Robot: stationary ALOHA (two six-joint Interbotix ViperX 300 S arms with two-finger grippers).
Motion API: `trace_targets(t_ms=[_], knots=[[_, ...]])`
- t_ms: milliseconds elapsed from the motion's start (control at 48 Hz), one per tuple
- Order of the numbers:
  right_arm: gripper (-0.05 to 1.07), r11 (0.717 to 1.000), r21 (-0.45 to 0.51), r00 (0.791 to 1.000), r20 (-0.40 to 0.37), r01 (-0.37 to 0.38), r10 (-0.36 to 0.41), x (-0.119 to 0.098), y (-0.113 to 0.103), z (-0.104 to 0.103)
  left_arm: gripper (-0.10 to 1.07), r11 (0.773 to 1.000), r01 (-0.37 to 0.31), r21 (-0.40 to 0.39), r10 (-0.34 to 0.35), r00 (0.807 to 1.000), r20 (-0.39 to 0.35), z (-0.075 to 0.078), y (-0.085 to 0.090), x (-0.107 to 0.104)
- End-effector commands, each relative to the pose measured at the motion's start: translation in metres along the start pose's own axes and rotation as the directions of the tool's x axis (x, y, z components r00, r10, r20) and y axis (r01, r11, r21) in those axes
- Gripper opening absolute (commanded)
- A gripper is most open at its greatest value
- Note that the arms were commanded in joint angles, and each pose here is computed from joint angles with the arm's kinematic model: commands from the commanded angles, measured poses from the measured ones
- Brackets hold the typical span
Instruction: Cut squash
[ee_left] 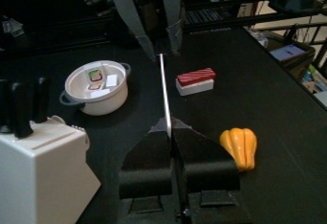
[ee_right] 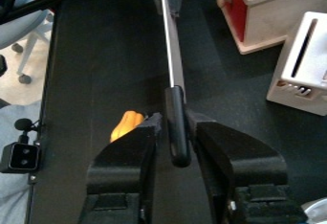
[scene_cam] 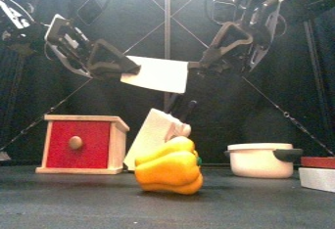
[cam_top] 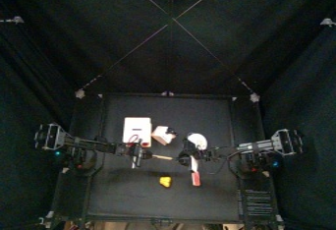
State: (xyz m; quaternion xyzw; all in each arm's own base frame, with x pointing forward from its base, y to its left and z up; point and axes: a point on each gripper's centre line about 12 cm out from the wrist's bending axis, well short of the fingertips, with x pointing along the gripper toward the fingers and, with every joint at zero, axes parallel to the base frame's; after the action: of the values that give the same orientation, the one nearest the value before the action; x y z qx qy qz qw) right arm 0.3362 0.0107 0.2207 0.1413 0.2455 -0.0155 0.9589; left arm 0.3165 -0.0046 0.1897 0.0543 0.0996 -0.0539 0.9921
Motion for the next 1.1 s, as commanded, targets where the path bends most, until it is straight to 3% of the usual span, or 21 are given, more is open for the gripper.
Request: trace_targets(t_ms=[0, 354, 542, 688, 896, 1083], knots=[[0.65, 1.000, 0.001, 1.000, 0.030, -0.007, 0.007, -0.002, 0.002, 0.010, 0.13, 1.000, -0.007, 0.003, 0.007, 1.000, 0.030, 0.010, 0.003, 0.005], [0.52, 0.999, 0.026, 1.000, 0.004, 0.020, -0.020, -0.002, -0.001, 0.011, 0.13, 1.000, -0.006, 0.000, 0.006, 1.000, 0.027, 0.009, 0.002, 0.006], [0.48, 0.998, 0.041, 0.999, -0.017, 0.043, -0.043, -0.003, 0.000, 0.018, 0.13, 1.000, 0.005, -0.003, -0.005, 0.999, 0.048, 0.016, -0.001, 0.006], [0.48, 0.997, 0.045, 0.997, -0.040, 0.067, -0.065, -0.004, 0.003, 0.027, 0.13, 0.999, 0.017, -0.038, -0.016, 0.999, 0.051, 0.018, -0.012, 0.006], [0.47, 0.998, 0.011, 0.995, -0.077, 0.061, -0.060, -0.007, 0.023, 0.036, 0.13, 0.992, 0.011, -0.128, -0.002, 0.998, 0.066, 0.026, -0.025, -0.002], [0.47, 0.999, -0.015, 0.995, -0.092, 0.043, -0.044, -0.008, 0.037, 0.040, 0.13, 0.997, 0.030, -0.075, -0.024, 0.997, 0.078, 0.031, -0.044, -0.007]])
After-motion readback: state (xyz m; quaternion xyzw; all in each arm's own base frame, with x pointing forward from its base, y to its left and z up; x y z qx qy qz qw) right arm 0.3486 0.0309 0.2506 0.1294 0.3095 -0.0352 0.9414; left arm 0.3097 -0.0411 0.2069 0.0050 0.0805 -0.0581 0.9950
